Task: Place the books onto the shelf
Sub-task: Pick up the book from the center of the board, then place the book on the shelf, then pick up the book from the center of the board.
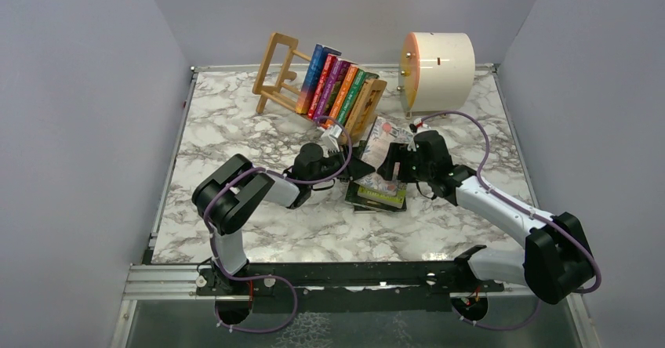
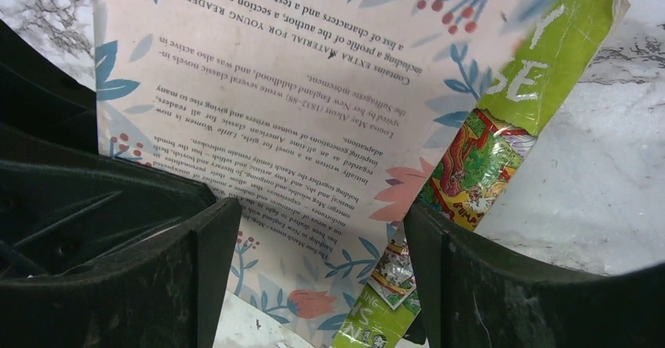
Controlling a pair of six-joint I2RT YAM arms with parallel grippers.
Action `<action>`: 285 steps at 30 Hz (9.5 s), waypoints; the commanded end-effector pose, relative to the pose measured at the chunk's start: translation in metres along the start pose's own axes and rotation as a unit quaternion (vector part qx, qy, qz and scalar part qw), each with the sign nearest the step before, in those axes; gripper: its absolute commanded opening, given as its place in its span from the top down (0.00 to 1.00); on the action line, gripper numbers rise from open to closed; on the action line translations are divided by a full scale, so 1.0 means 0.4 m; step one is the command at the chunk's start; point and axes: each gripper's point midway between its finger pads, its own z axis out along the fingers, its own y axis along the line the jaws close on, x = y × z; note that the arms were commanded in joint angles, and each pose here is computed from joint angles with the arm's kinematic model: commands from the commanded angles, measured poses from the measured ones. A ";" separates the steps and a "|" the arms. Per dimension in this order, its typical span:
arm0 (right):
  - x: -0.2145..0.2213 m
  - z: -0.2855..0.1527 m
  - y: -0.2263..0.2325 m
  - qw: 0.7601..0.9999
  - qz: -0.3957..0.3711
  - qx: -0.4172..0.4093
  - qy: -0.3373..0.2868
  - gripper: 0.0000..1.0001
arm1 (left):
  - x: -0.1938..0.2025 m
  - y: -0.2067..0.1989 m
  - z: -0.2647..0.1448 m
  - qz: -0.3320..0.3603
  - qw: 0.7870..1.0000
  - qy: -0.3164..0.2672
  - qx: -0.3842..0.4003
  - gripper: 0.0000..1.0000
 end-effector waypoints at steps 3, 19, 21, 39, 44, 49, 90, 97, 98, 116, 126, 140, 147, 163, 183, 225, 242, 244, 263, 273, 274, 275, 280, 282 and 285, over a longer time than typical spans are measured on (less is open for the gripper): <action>-0.021 -0.017 0.011 1.000 0.002 -0.004 -0.017 0.26 | -0.024 -0.127 0.024 0.041 0.995 0.004 0.095 1.00; -0.048 -0.085 -0.054 0.995 0.031 0.064 -0.075 0.21 | -0.292 -0.310 -0.044 0.251 0.959 -0.128 0.039 1.00; -0.048 -0.086 -0.053 0.995 0.030 0.063 -0.075 0.21 | -0.352 -0.349 -0.054 0.290 0.944 -0.153 0.027 1.00; -0.033 -0.082 -0.049 0.996 0.023 0.058 -0.058 0.21 | -0.966 -0.347 -0.366 0.493 0.770 -0.364 -0.178 1.00; -0.037 -0.076 -0.046 0.997 0.018 0.058 -0.053 0.21 | -1.030 -0.239 -0.399 0.509 0.750 -0.367 -0.207 1.00; -0.039 -0.071 -0.044 0.997 0.016 0.059 -0.049 0.21 | -1.036 -0.088 -0.377 0.517 0.761 -0.332 -0.210 1.00; 0.002 -0.060 -0.059 0.997 0.025 0.063 -0.027 0.21 | -0.821 0.276 -0.265 0.478 0.833 -0.239 -0.146 1.00; 0.000 -0.059 -0.056 0.997 0.024 0.061 -0.027 0.21 | -0.805 0.303 -0.257 0.469 0.839 -0.231 -0.148 1.00; 0.002 -0.058 -0.056 0.997 0.024 0.062 -0.025 0.21 | -0.802 0.306 -0.256 0.468 0.840 -0.230 -0.148 1.00; -0.002 -0.050 -0.056 0.997 0.023 0.066 -0.021 0.21 | -0.775 0.374 -0.227 0.457 0.852 -0.209 -0.146 1.00; 0.006 -0.045 -0.060 0.997 0.025 0.069 -0.016 0.21 | -0.758 0.390 -0.218 0.441 0.863 -0.203 -0.141 1.00; 0.012 -0.049 -0.060 0.997 0.026 0.065 -0.017 0.21 | -0.731 0.408 -0.214 0.418 0.877 -0.194 -0.140 0.91; 0.015 -0.045 -0.060 0.997 0.027 0.064 -0.015 0.21 | -0.725 0.391 -0.209 0.422 0.878 -0.188 -0.124 0.81; 0.012 -0.046 -0.054 0.998 0.028 0.057 -0.018 0.21 | -0.699 0.350 -0.193 0.425 0.886 -0.168 -0.077 0.73; 0.008 -0.063 -0.053 0.998 0.026 0.052 -0.028 0.21 | -0.803 0.334 -0.280 0.408 0.857 -0.250 -0.188 0.47; 0.010 -0.059 -0.102 0.991 0.059 0.113 -0.034 0.20 | -0.203 -0.041 -0.124 0.251 0.952 -0.080 -0.156 0.47; 0.027 -0.039 -0.085 0.995 0.047 0.088 -0.018 0.22 | -0.009 0.065 -0.030 0.193 0.966 0.022 -0.169 0.43; 0.032 -0.036 -0.083 0.995 0.046 0.084 -0.014 0.22 | -0.003 0.064 -0.025 0.188 0.968 0.024 -0.164 0.40; 0.061 -0.016 -0.034 0.999 0.032 0.019 0.013 0.37 | 0.041 0.077 -0.003 0.158 0.976 0.041 -0.142 0.40; 0.074 -0.023 -0.005 0.999 0.020 -0.021 0.022 0.45 | 0.045 0.081 -0.027 0.151 0.977 0.034 -0.149 0.40; 0.077 -0.022 -0.003 0.999 0.019 -0.023 0.024 0.46 | 0.035 0.073 -0.033 0.152 0.977 0.025 -0.149 0.40; 0.079 -0.021 -0.003 0.999 0.019 -0.024 0.025 0.46 | 0.031 0.072 -0.039 0.151 0.977 0.021 -0.152 0.40; 0.083 -0.019 0.010 0.999 0.014 -0.040 0.030 0.46 | 0.007 0.080 -0.080 0.150 0.972 -0.012 -0.180 0.40; 0.082 -0.018 0.014 0.998 0.010 -0.044 0.032 0.46 | 0.000 0.086 -0.096 0.151 0.970 -0.022 -0.190 0.40; 0.083 -0.014 0.019 0.998 0.004 -0.050 0.035 0.46 | -0.002 0.089 -0.103 0.152 0.968 -0.026 -0.196 0.40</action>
